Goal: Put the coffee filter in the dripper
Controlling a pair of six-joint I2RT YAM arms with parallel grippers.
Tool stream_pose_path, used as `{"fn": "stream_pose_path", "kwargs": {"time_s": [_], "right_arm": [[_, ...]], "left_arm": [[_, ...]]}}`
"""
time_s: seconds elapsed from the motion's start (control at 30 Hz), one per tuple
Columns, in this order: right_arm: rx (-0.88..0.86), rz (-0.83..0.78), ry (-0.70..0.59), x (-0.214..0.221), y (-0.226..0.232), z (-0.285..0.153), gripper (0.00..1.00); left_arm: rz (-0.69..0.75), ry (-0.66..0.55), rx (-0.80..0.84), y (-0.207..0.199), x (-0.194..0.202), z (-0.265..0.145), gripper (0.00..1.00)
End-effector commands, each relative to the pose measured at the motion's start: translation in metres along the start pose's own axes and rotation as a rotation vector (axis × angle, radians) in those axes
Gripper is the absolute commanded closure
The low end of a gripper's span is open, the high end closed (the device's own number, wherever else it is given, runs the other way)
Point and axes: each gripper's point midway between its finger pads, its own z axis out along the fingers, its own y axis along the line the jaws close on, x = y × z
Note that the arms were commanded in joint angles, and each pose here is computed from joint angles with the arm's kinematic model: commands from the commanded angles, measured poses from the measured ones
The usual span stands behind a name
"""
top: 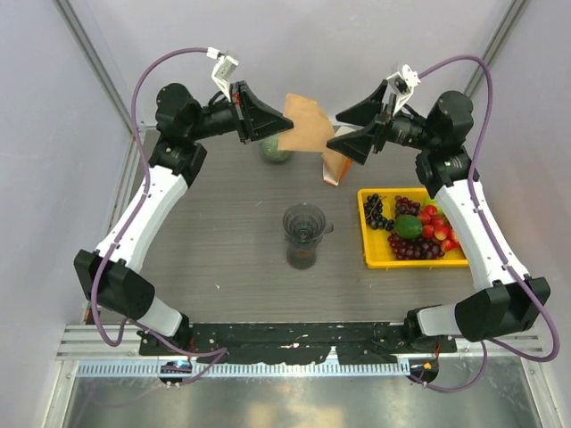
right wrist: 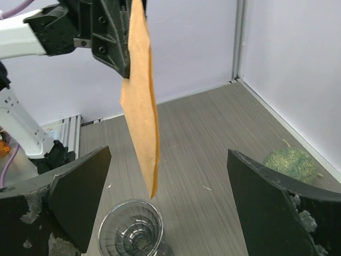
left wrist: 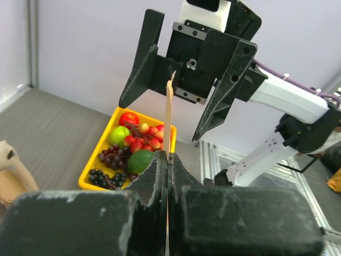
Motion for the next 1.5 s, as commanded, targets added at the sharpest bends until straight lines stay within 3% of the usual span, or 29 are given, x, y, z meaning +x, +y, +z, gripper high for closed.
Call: {"fn": "stream_pose_path", "kwargs": {"time_s": [0.0, 0.1, 0.33, 0.37, 0.4, 0.43, 0.5, 0.57, 0.6, 0.63, 0.67, 0.83, 0.87, 0.9, 0.93, 1.03, 1.07, 1.13, 1.3, 1.47], "right_arm": [[-0.118, -0.167, -0.047, -0.022, 0.037, 0.000, 0.00], [-0.158, -0.152, -0.049, -0.022, 0.050, 0.006, 0.21], [-0.181, -0.110, -0.046, -0.017, 0.064, 0.014, 0.49], [-0.179, -0.116, -0.056, -0.020, 0.064, 0.015, 0.61], [-0.181, -0.118, -0.065, -0.024, 0.067, 0.015, 0.81], [-0.162, -0.126, -0.079, -0.029, 0.066, 0.016, 0.90], [-0.060, -0.129, -0.091, -0.035, 0.055, 0.015, 0.95], [0.140, -0.184, -0.097, -0.039, 0.029, 0.010, 0.95], [0.323, -0.224, -0.107, -0.043, -0.001, 0.001, 0.95], [0.381, -0.298, -0.104, -0.044, -0.006, -0.005, 0.95], [0.517, -0.340, -0.119, -0.052, -0.024, -0.018, 0.95], [0.809, -0.663, -0.119, -0.062, -0.030, -0.044, 0.95], [0.855, -0.682, -0.102, -0.047, -0.026, -0.044, 0.95], [0.904, -0.788, -0.182, -0.068, -0.018, -0.049, 0.95], [0.989, -0.796, -0.153, -0.050, -0.026, -0.058, 0.95], [1.153, -0.932, -0.280, -0.063, -0.013, -0.072, 0.95], [1.163, -0.992, -0.237, -0.056, -0.015, -0.065, 0.95], [1.169, -1.006, -0.170, -0.056, -0.021, -0.058, 0.95], [1.215, -1.033, -0.084, -0.046, -0.029, -0.046, 0.95], [1.237, -1.107, -0.108, -0.044, -0.020, -0.038, 0.95]], "left_arm": [[0.002, 0.008, 0.125, -0.033, -0.011, 0.001, 1.00], [-0.008, 0.008, 0.129, -0.034, -0.009, 0.002, 1.00], [-0.010, 0.005, 0.146, -0.042, -0.012, 0.002, 1.00], [-0.017, 0.005, 0.144, -0.041, -0.011, 0.002, 1.00], [-0.023, 0.008, 0.139, -0.041, -0.011, 0.002, 1.00], [-0.041, 0.019, 0.123, -0.038, -0.007, 0.002, 1.00], [-0.076, 0.045, 0.020, -0.021, -0.003, 0.001, 0.78], [-0.068, 0.035, -0.157, 0.004, -0.009, -0.009, 0.43], [-0.056, 0.004, -0.244, 0.013, -0.019, -0.017, 0.19], [-0.037, -0.019, -0.305, 0.018, -0.028, -0.026, 0.06], [-0.024, -0.036, -0.351, 0.021, -0.035, -0.034, 0.01], [-0.008, -0.045, -0.372, 0.011, -0.045, -0.056, 0.01], [-0.043, -0.035, -0.396, 0.012, -0.043, -0.058, 0.00], [-0.077, -0.033, -0.408, 0.013, -0.042, -0.060, 0.00], [-0.108, -0.040, -0.408, 0.011, -0.043, -0.061, 0.01], [-0.190, -0.088, -0.373, 0.009, -0.044, -0.067, 0.00], [-0.255, -0.083, -0.321, 0.001, -0.040, -0.067, 0.00], [-0.196, -0.077, -0.248, -0.015, -0.040, -0.062, 0.00], [-0.124, -0.069, -0.275, -0.025, -0.018, -0.053, 0.01], [-0.145, -0.135, -0.287, -0.017, -0.026, -0.042, 0.31]]}}
